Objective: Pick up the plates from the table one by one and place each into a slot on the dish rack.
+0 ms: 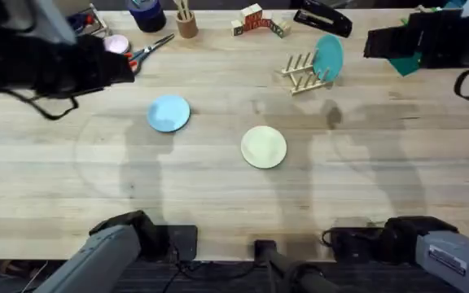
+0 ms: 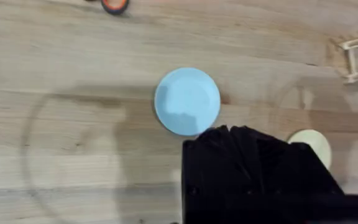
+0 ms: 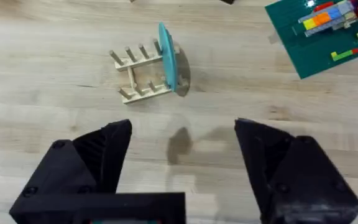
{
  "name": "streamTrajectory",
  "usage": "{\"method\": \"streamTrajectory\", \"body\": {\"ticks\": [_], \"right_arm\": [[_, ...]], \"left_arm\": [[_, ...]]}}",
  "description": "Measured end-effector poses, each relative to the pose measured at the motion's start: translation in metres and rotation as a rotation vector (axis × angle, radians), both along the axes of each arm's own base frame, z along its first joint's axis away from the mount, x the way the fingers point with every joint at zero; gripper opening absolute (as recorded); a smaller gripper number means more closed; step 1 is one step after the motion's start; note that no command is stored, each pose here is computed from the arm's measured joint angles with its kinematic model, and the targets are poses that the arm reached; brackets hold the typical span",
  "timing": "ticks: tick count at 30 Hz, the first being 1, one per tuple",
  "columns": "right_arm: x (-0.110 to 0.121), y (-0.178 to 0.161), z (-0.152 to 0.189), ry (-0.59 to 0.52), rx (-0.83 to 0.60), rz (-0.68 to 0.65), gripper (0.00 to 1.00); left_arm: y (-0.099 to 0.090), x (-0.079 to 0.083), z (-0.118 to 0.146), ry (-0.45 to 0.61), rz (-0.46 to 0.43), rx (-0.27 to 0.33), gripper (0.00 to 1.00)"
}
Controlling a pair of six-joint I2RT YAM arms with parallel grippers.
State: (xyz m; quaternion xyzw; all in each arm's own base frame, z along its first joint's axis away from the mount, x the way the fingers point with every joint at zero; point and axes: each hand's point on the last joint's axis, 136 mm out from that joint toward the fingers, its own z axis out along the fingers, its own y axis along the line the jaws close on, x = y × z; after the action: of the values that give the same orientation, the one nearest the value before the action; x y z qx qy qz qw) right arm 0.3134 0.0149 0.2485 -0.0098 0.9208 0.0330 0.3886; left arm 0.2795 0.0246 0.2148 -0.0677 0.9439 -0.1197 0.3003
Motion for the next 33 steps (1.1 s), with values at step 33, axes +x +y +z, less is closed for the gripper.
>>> {"method": "streamTrajectory", "body": {"ticks": [33], "right_arm": [[0.000, 0.000, 0.000, 0.000, 0.002, -0.002, 0.996]], "left_arm": [[0.017, 0.026, -0.136, 0.159, -0.291, -0.546, 0.041]]}}
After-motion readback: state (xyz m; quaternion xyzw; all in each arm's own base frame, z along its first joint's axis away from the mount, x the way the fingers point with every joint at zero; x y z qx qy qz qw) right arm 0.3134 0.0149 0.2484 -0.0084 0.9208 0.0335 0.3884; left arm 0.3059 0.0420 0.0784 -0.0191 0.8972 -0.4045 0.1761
